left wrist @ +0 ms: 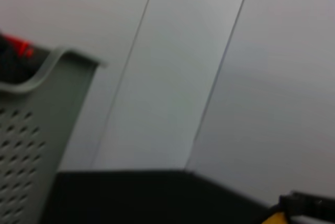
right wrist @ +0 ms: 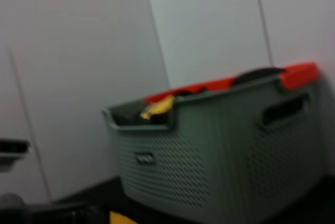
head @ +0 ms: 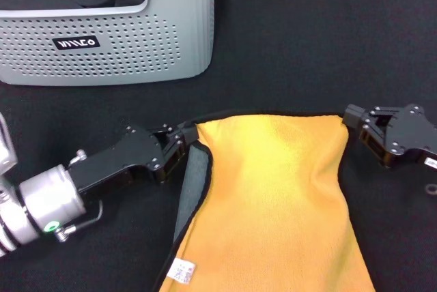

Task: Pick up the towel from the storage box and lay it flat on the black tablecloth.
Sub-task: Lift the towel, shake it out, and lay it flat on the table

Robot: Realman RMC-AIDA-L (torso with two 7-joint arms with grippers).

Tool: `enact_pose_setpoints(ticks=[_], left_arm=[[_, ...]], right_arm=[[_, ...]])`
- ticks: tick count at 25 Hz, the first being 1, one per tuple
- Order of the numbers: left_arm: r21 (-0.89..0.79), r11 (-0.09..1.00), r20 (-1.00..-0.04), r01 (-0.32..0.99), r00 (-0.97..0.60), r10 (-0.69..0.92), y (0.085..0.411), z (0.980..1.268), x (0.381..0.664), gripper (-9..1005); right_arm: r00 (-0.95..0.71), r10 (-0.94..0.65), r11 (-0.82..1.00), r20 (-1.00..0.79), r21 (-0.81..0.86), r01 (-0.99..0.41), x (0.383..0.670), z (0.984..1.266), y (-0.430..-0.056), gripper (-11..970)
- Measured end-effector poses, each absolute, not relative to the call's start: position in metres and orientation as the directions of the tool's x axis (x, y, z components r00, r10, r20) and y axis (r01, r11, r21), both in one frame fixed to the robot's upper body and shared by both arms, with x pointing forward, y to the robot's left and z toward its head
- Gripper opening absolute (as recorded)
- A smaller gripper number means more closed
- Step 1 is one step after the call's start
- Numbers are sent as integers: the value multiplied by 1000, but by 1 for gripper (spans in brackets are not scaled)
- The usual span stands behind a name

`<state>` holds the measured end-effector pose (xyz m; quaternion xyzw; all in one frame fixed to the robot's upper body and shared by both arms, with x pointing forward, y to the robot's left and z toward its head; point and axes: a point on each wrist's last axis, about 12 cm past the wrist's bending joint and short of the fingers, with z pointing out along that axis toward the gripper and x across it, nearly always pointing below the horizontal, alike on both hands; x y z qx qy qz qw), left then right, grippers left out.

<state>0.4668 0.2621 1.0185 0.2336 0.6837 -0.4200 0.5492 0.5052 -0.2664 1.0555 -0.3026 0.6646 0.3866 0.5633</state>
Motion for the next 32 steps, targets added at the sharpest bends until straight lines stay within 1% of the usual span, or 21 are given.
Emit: enact_pose_setpoints(ticks=[3,8,10,11,16,22,28,32], left_arm=[[-276,584,-955,763,-288,-76,261,1013,478,17],[-187,643,-958,743,-283,49,265,1008,498,31],[-165,651,-954,741,-287,84,268,1009,505,38],[-147,654,-953,742,-284,107,270,1011,511,41],[-109,660,-954,743,-265,142,279,1017,521,59],[-58,657,-952,751,-241,191,289,1020,526,79],[-25,689,-936,725,-258,238,289,1013,529,100],[-19,722,-939,692,-260,224,289,1011,530,114]], right_arm=[[-183,-7,558,-983,148,-817,518,1051,-261,1],[-169,-55,600,-984,103,-793,535,1050,-254,1],[-170,-64,605,-983,97,-790,538,1050,-253,1],[-174,-92,619,-980,81,-782,545,1050,-250,1],[-180,-137,633,-974,53,-772,556,1049,-243,1],[-185,-176,641,-967,30,-767,565,1048,-237,0],[-214,-180,676,-960,37,-736,572,1047,-236,0],[-235,-171,701,-957,50,-711,574,1046,-238,56]])
